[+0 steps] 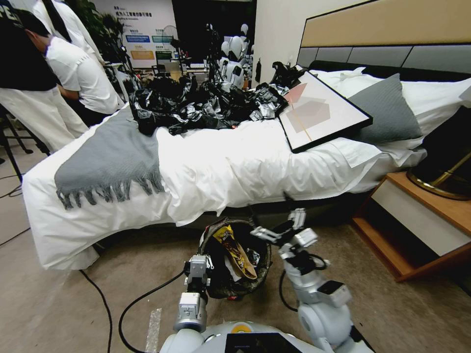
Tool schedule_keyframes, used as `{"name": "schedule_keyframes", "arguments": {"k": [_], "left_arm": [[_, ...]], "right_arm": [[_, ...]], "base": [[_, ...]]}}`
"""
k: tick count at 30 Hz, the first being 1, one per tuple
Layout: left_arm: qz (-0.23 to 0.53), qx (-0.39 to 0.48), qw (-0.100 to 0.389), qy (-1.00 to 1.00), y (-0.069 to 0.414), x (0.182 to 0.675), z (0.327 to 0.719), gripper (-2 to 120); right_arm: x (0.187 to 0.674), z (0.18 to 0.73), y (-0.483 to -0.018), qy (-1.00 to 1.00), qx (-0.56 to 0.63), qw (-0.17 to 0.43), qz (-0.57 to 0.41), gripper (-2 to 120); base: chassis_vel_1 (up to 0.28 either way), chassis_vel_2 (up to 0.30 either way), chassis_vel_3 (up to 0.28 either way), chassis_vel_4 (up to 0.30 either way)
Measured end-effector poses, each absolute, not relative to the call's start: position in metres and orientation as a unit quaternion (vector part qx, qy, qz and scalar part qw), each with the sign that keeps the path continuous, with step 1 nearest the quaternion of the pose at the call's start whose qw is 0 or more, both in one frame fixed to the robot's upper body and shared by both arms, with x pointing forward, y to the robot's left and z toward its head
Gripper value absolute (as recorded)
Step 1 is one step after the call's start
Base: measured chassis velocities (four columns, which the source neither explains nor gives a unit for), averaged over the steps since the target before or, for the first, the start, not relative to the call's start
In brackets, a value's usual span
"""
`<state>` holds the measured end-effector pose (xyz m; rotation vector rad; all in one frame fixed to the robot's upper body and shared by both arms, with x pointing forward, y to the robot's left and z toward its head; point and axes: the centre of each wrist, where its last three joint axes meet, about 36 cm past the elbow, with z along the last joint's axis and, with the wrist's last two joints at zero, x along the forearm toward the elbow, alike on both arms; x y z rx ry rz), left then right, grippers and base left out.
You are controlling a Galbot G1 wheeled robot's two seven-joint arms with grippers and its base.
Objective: Pick up the trash bin, then pick up the garbage from the floor and place it into the trash bin.
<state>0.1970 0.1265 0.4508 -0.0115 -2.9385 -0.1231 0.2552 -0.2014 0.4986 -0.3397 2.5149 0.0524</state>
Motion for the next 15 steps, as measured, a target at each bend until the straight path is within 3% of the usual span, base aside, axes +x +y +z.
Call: {"name": "schedule_keyframes", "arguments": {"k": [6,12,15], "left_arm": [[-0.041,-0.003,0.1,-0.994,0.127,0.197,0.451,1],[-0.041,-0.001,0.1,-0.994,0.128,0.197,0.451,1],[-0.041,0.001,0.1,-0.994,0.128,0.197,0.451,1]], "right_arm": [[0.254,0.496,-0.225,0.951,-0.077,0.3,-0.013,100],[0.249,0.469,-0.235,0.964,-0.032,0.259,-0.042,100],[0.237,0.443,-0.235,0.977,-0.004,0.21,-0.038,100]], "base": [[0.0,0.0,0.0,0.0],[0.0,0.0,0.0,0.0],[0.0,0.0,0.0,0.0]]}}
